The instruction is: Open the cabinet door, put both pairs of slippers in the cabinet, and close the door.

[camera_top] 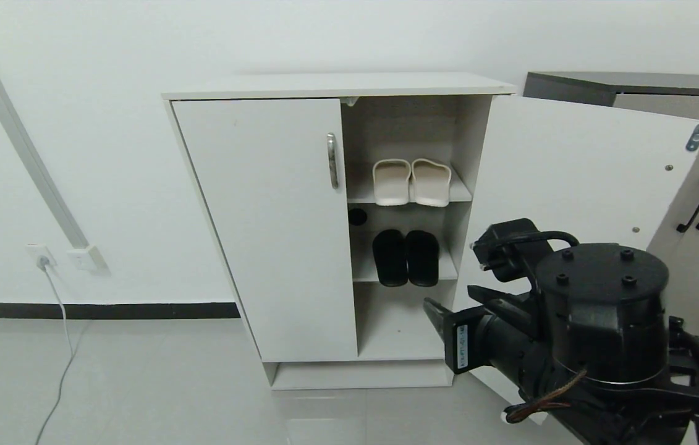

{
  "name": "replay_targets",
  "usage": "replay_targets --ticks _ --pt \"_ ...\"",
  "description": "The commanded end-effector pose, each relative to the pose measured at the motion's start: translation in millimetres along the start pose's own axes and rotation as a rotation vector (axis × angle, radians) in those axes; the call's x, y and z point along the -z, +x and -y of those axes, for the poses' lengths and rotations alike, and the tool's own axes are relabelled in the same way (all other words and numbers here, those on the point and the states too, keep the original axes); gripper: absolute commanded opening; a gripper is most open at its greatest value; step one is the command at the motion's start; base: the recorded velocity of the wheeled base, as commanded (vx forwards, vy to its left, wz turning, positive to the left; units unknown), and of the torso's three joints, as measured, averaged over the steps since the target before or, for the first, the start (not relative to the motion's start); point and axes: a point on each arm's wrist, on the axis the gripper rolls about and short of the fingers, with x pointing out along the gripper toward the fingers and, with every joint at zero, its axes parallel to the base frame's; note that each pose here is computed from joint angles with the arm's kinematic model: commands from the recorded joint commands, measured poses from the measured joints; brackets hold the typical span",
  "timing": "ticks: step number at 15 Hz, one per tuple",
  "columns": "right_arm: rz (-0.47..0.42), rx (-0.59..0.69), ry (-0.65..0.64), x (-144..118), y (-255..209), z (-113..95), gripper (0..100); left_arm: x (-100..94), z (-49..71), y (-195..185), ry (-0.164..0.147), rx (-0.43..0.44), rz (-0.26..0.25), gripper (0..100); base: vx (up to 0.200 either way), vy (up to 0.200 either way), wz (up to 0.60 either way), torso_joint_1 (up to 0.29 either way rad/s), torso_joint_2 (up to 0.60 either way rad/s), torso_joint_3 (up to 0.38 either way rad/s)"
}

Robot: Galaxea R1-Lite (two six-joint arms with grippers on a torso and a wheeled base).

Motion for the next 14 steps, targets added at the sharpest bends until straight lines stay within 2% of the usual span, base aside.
replay_targets --ticks 1,14 --pt "-0.015 0.017 -0.010 6.5 7.3 0.0 0 0.0 0.0 0.1 0.000 0.000 -0.001 0 0.000 0.000 0.00 0.000 0.00 0.000" --pt "-0.021 0.024 -0.012 24.3 21.7 6.6 0 0.0 0.0 0.1 0.000 0.000 -0.001 0 0.000 0.000 0.00 0.000 0.00 0.000"
